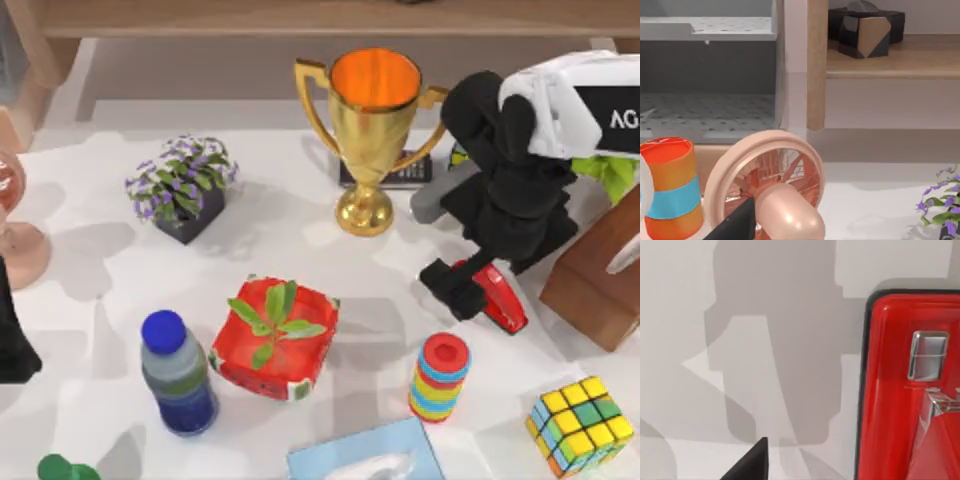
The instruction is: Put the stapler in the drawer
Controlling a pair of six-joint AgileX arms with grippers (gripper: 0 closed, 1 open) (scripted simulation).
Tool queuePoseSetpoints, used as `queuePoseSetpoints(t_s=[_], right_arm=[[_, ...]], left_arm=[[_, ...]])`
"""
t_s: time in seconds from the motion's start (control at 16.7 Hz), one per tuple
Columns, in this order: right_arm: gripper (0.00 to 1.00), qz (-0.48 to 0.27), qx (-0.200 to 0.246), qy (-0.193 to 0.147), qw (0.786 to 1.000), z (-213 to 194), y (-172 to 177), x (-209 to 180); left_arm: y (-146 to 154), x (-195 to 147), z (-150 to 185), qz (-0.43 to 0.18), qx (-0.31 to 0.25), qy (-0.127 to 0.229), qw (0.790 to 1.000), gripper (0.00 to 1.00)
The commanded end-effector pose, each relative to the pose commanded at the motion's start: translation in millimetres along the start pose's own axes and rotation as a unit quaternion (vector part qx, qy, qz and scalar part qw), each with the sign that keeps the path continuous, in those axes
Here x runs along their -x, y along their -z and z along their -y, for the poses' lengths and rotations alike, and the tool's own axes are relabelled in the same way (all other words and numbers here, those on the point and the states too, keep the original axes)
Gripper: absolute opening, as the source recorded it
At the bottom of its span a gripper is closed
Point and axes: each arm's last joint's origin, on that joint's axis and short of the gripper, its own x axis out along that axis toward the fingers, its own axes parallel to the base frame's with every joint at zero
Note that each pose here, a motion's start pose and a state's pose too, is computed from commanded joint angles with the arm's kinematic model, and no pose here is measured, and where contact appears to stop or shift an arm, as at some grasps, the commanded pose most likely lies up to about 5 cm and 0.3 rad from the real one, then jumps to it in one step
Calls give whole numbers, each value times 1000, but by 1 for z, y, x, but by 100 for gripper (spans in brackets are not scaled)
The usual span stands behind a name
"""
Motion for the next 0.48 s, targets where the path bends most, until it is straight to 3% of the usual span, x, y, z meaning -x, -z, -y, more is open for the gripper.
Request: queuePoseSetpoints(t_s=[0.48], right_arm=[[17,0,0,0,1000,0,0,0]], left_arm=[[0,0,0,0,0,0,1000,100]])
